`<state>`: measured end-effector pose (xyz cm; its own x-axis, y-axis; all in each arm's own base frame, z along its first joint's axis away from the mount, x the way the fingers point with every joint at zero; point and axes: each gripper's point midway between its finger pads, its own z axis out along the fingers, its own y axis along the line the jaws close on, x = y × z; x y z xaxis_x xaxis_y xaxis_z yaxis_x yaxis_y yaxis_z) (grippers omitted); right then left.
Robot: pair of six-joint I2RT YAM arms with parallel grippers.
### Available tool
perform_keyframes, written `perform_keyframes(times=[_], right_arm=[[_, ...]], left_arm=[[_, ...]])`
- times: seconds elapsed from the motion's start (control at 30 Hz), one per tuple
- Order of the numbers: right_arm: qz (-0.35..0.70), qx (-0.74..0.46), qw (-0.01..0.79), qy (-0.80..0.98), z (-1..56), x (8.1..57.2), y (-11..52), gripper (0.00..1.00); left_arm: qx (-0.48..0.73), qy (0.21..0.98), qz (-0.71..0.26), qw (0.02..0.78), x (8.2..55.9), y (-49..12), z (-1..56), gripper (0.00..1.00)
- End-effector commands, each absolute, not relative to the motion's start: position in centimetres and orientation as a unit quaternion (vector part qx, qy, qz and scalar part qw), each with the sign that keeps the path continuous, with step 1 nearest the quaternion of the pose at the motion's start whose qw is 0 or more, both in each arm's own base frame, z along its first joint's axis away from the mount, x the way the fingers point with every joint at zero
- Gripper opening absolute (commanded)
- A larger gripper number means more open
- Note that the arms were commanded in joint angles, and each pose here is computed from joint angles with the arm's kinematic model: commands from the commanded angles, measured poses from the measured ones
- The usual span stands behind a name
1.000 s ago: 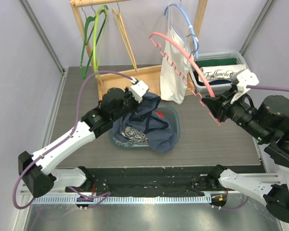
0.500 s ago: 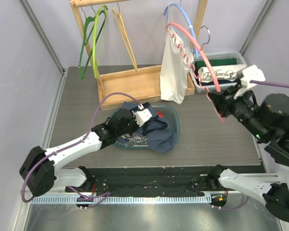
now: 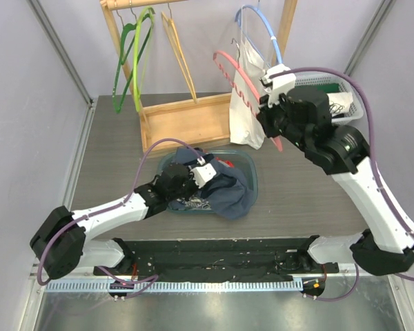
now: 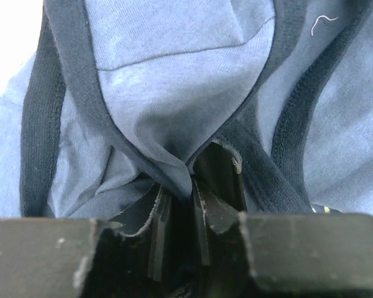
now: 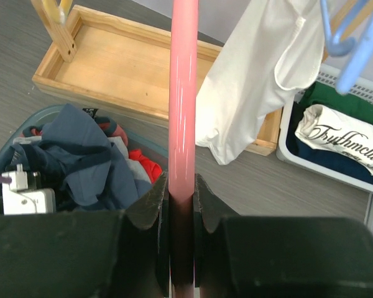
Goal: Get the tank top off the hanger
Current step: Remove the tank top from the hanger, then place the hanger at the clothesline.
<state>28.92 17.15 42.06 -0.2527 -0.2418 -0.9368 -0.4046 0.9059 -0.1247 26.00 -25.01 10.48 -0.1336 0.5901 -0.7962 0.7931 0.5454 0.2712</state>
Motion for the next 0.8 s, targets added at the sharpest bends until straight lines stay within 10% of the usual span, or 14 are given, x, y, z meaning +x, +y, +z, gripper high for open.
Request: perform_keyframes(times=[0.0,0.1,0.13,0.77], right_arm=[[0.104,-0.147,0.653,0.736,48.2,31.7,16.8,0.01],[0.117,-0.136,0.653,0.736,48.5,34.2,16.9,0.01],[0.119,-0.139,0.646,0.741,47.8,35.4,17.5,0.01],[0.17,-0.158,0.679,0.696,51.8,43.0,22.3,0.01]], left_arm=[[0.49,0.778,-0.113,0.377,23.5,-24.0,6.7,0.24],[0.49,0.779,-0.109,0.376,23.3,-23.7,7.0,0.68],[0.485,0.78,-0.109,0.38,23.3,-23.6,7.4,0.99],[0.608,0.676,-0.098,0.405,20.9,-21.9,22.3,1.0]])
